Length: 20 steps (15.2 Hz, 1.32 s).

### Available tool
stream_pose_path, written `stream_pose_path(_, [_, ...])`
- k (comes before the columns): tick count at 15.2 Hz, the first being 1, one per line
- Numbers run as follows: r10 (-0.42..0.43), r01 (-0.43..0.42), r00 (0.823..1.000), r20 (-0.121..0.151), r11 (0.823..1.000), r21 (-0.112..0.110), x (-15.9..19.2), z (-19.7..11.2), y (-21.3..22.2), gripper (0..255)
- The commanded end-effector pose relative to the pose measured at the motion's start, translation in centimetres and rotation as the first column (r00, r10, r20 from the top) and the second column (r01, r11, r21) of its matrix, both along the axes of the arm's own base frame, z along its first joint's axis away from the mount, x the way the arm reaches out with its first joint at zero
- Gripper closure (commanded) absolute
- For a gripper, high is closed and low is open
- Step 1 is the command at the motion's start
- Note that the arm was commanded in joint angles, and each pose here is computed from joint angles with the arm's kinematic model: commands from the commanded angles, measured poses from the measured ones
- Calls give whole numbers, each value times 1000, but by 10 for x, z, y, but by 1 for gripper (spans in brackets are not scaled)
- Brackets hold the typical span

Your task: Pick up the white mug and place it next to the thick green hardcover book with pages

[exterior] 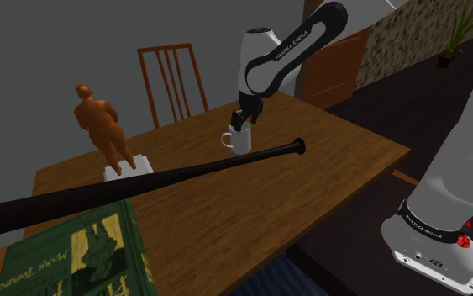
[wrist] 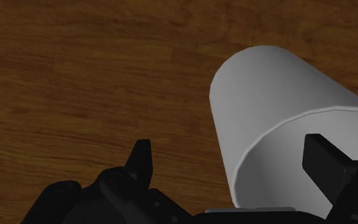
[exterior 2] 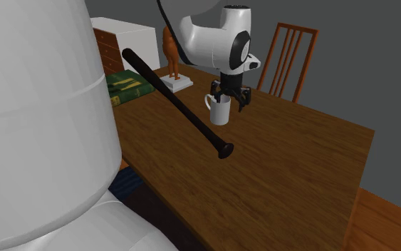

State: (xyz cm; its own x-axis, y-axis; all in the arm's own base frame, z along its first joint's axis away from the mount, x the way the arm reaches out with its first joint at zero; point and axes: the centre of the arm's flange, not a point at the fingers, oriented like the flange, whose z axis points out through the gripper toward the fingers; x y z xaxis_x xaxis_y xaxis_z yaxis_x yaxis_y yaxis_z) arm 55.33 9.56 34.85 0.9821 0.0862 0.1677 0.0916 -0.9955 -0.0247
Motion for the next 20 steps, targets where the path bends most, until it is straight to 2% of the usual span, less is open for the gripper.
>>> stream_pose_path(1, [0,0,1000,1,1000,0,1,-1,1,0])
stream_pose_path(6, [0,0,1000,1,1000,0,1,-1,1,0])
stream_pose_path(7, [0,0,1000,1,1000,0,1,-1,1,255])
stream_pose_path(16, [0,0,1000,1,1000,0,1,-1,1,255])
stream_pose_path(20, [0,0,1000,1,1000,0,1,20,1,255])
